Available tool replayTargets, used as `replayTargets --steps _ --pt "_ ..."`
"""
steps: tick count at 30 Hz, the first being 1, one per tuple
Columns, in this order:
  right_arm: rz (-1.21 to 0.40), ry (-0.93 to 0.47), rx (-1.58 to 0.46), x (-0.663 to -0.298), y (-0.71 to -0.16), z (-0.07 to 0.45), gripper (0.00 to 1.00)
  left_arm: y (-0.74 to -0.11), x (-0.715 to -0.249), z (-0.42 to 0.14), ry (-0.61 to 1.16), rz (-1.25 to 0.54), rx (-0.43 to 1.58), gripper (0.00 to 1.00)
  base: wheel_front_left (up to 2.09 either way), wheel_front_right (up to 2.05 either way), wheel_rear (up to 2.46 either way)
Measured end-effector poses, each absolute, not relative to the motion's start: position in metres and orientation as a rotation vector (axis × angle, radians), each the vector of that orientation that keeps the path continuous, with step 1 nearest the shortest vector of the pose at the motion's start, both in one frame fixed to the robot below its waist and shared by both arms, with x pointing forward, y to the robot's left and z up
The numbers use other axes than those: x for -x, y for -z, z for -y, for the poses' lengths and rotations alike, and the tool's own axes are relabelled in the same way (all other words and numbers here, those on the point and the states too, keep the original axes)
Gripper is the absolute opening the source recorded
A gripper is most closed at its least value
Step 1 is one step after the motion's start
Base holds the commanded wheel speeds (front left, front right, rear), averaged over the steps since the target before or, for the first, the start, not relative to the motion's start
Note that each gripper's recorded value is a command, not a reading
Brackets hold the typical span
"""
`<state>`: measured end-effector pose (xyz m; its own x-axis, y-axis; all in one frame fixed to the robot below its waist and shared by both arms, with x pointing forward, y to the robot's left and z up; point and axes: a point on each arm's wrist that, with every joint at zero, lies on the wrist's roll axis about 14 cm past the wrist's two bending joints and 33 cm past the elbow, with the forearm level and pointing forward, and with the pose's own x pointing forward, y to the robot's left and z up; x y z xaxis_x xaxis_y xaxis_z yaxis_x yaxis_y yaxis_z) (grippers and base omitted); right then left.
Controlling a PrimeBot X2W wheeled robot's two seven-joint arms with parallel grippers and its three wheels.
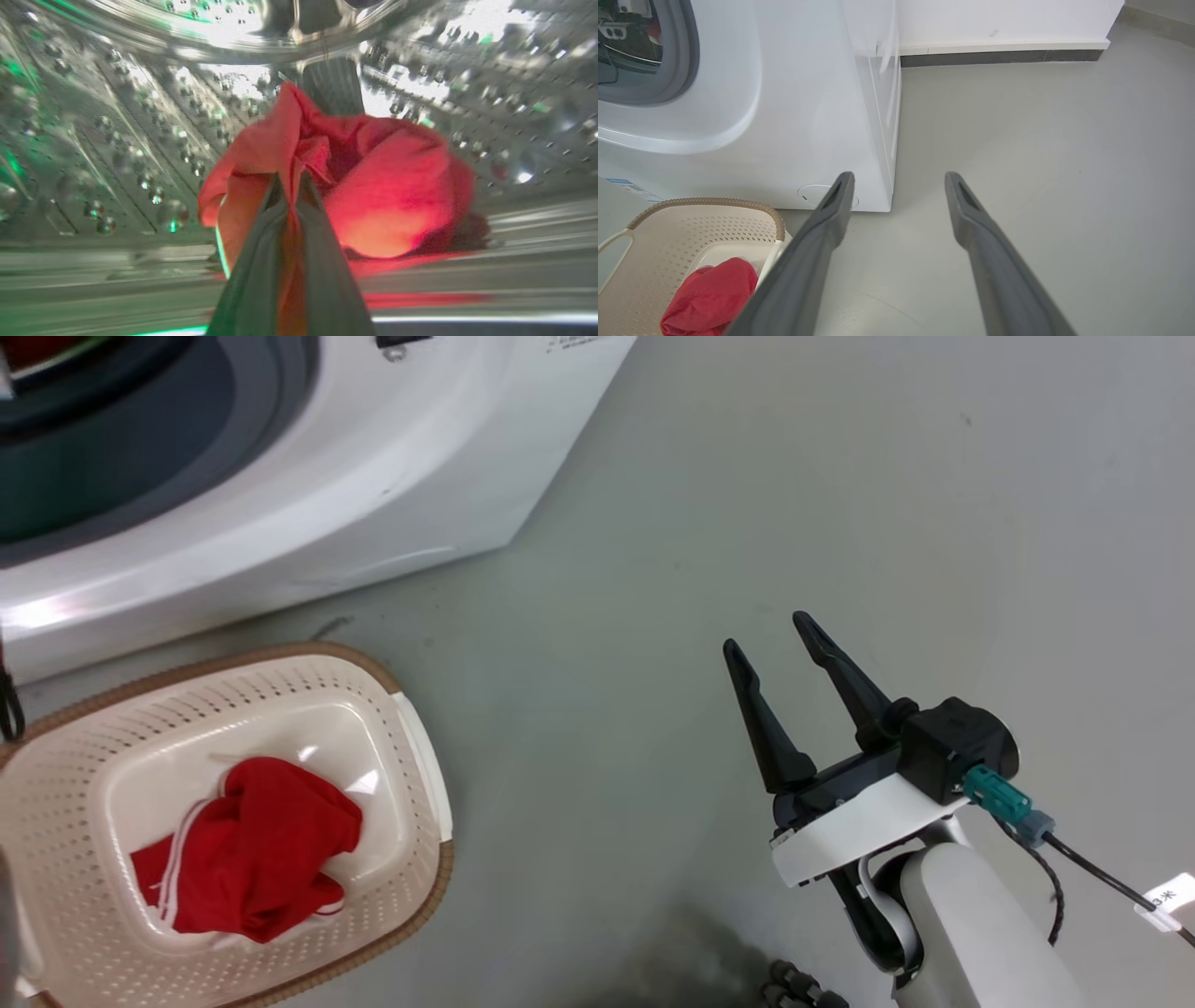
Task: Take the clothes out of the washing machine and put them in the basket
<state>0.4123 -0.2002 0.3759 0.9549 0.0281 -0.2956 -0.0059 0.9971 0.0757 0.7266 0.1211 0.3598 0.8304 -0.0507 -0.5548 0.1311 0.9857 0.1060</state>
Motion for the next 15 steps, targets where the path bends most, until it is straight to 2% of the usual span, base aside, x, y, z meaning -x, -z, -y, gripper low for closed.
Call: replayTargets --steps 6,15 --pt "-0.255 -0.016 -0.057 -0.41 -0.394 0.202 1.0 -0.4 -0.711 -0.12 0.105 -0.359 -0.1 0.0 0.0 0.0 0.0" --pt "-0.187 -0.024 -0.043 -0.393 -0.422 0.197 1.0 -0.46 -0.661 -0.126 0.108 -0.147 -0.051 0.0 0.0 0.0 0.0"
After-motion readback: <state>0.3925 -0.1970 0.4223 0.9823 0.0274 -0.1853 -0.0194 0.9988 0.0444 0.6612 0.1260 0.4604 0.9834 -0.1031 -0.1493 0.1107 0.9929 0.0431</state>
